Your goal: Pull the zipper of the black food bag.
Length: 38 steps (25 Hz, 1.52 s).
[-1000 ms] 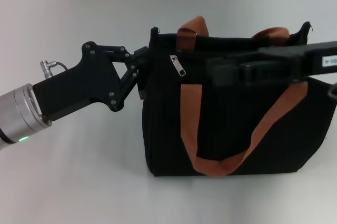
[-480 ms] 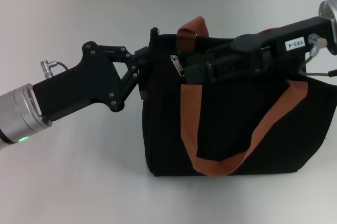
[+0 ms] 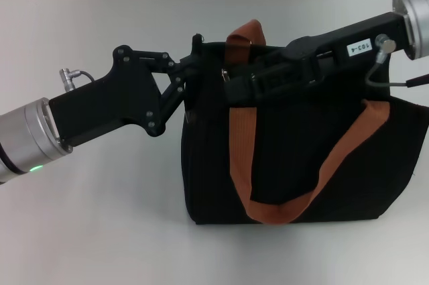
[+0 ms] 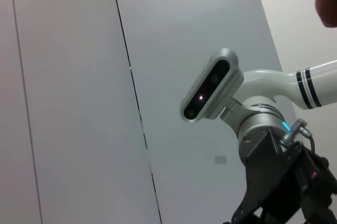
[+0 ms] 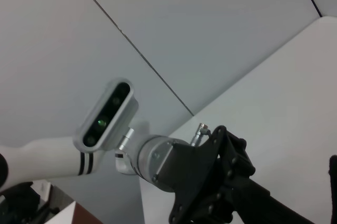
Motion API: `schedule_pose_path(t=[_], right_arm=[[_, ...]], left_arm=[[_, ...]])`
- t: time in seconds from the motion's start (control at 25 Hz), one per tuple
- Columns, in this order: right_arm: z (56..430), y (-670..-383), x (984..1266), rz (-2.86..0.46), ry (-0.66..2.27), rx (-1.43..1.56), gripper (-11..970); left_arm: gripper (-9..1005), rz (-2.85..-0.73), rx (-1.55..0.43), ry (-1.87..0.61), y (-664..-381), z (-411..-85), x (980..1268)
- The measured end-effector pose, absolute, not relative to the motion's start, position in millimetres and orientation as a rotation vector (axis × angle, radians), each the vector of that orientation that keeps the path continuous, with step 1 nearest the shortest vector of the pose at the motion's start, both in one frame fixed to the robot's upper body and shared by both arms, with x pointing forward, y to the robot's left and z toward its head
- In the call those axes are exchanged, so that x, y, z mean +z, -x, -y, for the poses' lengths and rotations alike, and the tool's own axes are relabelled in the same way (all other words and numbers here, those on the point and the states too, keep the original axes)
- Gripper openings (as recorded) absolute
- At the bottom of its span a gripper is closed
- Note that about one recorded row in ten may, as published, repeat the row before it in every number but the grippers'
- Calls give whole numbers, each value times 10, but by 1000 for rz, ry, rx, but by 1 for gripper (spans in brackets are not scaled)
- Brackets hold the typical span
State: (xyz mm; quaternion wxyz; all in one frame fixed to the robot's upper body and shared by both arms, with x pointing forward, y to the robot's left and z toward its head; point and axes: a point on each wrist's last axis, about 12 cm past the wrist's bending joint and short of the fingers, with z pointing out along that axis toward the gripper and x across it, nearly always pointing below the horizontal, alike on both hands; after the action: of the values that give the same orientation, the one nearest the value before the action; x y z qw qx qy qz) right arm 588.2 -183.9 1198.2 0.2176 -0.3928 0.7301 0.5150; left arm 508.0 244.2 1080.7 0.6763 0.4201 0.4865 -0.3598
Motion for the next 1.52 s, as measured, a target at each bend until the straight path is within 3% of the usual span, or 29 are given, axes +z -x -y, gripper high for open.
schedule_pose_path(t=[0.4,1.0,1.52], right_arm=[[1740,-5884,11947,-2039,1122,1400,666],[1751,-5917,11938,-2044,1090,1379,317],[1775,-5937,11946,-2048,1093,1351,239]], left_arm=[[38,-1087,-829,-950,-5129,-2400,10844],[43,-1086,-851,-949,-5169,-2369,10877],[47,-1087,-850,-946,-5168,-2372,10877]])
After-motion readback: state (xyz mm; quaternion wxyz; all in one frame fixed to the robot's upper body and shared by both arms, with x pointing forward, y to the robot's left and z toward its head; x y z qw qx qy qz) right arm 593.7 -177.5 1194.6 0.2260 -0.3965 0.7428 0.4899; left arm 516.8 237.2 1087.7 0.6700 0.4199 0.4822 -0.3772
